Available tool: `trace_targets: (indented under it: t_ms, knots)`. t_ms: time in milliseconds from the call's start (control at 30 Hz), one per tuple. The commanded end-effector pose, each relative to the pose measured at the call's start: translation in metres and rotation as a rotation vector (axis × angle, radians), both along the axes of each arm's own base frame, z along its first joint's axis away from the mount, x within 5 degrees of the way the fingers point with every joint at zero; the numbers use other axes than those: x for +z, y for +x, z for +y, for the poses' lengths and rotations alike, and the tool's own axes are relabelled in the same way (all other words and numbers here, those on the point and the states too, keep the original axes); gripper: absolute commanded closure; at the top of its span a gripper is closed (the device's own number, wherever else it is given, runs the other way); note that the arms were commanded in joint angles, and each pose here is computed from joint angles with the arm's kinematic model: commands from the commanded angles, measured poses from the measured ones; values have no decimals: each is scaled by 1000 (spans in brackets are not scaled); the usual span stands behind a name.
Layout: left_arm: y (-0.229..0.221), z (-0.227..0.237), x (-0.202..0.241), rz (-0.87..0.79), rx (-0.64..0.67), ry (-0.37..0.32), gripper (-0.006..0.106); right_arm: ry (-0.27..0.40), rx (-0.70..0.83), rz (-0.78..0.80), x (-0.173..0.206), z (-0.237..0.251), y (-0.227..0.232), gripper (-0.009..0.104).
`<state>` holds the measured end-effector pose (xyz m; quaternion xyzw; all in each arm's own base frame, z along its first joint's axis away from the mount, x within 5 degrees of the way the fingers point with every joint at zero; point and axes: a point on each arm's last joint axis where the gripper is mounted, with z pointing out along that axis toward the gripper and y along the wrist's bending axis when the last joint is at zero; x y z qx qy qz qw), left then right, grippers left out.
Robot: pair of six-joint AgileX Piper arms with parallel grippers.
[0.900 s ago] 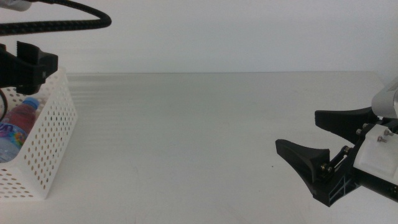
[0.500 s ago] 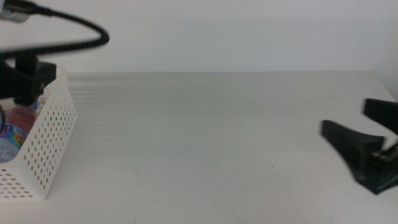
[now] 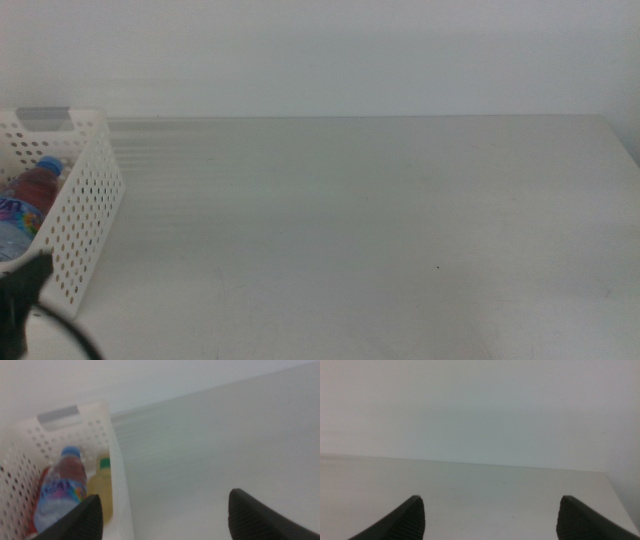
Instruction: Use arms to grab the bottles and put them into the dustbin to the left of the table.
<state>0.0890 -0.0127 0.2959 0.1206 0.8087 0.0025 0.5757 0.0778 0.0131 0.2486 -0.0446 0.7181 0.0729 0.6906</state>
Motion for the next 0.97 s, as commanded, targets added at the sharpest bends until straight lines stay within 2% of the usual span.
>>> trace_targets:
  t_ms: [0,333,533,933]
  knots:
    - [-8,1,-7,-93,7,-27,23,6,-20,-113,7,-2,-6,20]
    - [-34,4,-88,-99,10,-29,23,9,-29,-138,-38,-5,-20,20]
    - [-38,4,-116,-94,11,-28,23,9,-33,-140,-40,-6,-24,20]
    - [-36,5,-120,-115,15,-28,23,9,-33,-139,-40,-6,-24,20]
